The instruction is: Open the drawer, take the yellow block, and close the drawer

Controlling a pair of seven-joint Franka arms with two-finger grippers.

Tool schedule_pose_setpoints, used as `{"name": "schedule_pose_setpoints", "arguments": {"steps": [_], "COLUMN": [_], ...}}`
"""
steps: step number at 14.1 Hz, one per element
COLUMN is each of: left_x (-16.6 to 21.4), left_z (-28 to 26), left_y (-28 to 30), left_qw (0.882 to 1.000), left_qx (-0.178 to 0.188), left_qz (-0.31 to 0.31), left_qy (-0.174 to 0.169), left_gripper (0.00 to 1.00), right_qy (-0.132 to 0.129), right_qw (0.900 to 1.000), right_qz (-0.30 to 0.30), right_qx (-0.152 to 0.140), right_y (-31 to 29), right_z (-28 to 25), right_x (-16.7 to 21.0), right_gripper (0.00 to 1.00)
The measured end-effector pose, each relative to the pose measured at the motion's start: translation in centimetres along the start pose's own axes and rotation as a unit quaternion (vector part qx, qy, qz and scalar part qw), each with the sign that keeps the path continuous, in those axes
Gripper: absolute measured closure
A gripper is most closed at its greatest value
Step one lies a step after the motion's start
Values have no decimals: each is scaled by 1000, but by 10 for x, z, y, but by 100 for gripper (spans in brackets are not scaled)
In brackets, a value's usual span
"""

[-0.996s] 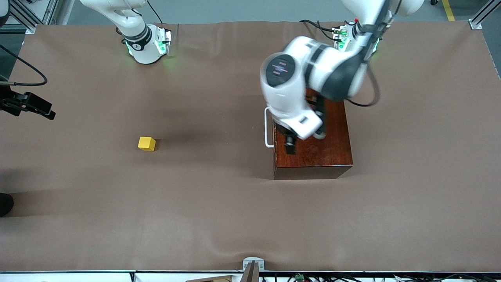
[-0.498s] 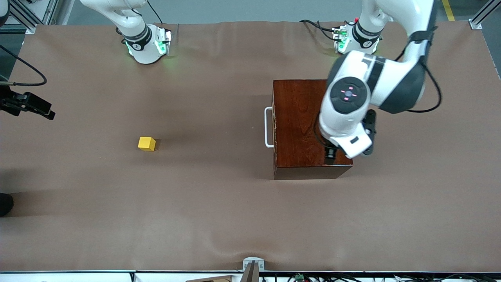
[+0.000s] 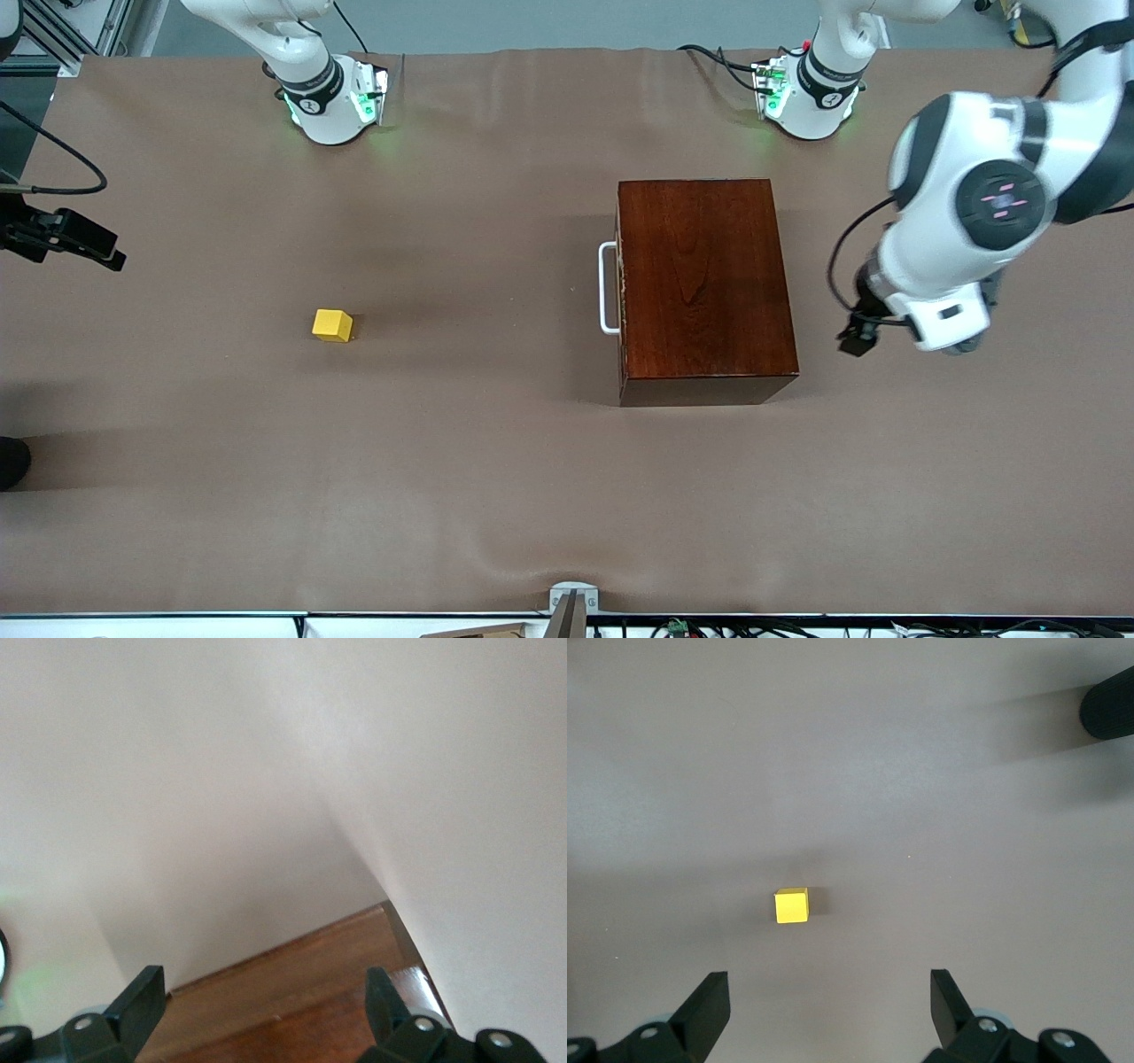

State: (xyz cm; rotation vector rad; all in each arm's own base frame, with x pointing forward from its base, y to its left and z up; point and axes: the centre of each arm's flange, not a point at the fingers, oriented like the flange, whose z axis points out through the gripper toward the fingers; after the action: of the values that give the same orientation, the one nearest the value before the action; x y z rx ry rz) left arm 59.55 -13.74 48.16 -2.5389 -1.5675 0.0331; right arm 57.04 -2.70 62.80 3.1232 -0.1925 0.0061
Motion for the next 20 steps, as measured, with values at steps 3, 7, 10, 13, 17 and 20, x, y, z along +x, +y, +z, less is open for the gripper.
{"name": "schedule_pose_setpoints", "arguments": {"steps": [3, 7, 10, 13, 17, 20], "left_x": [32, 73, 95, 109, 99, 101], "left_z": [-13, -26, -30, -40, -62, -81], "left_y": [-27, -75, -103, -118, -126, -133], "left_qw": [999, 989, 974, 959, 948, 932], "left_qx": [-15, -35, -50, -63, -71, -82], "left_qz": [44, 139, 219, 276, 310, 352], "left_qy": [-18, -31, -36, -28, -21, -8], "left_gripper": [0, 0, 0, 0, 0, 0], "right_qy": [0, -1, -3, -10, -12, -12], "right_qw": [1000, 1000, 1000, 1000, 1000, 1000], "right_qz": [0, 0, 1, 2, 2, 2], "right_qx": [0, 6, 13, 14, 14, 14], "right_y": [0, -2, -1, -1, -1, -1], "right_z": [0, 0, 0, 2, 2, 2], "right_x": [0, 0, 0, -2, -2, -2], "right_gripper": [0, 0, 0, 0, 0, 0]}}
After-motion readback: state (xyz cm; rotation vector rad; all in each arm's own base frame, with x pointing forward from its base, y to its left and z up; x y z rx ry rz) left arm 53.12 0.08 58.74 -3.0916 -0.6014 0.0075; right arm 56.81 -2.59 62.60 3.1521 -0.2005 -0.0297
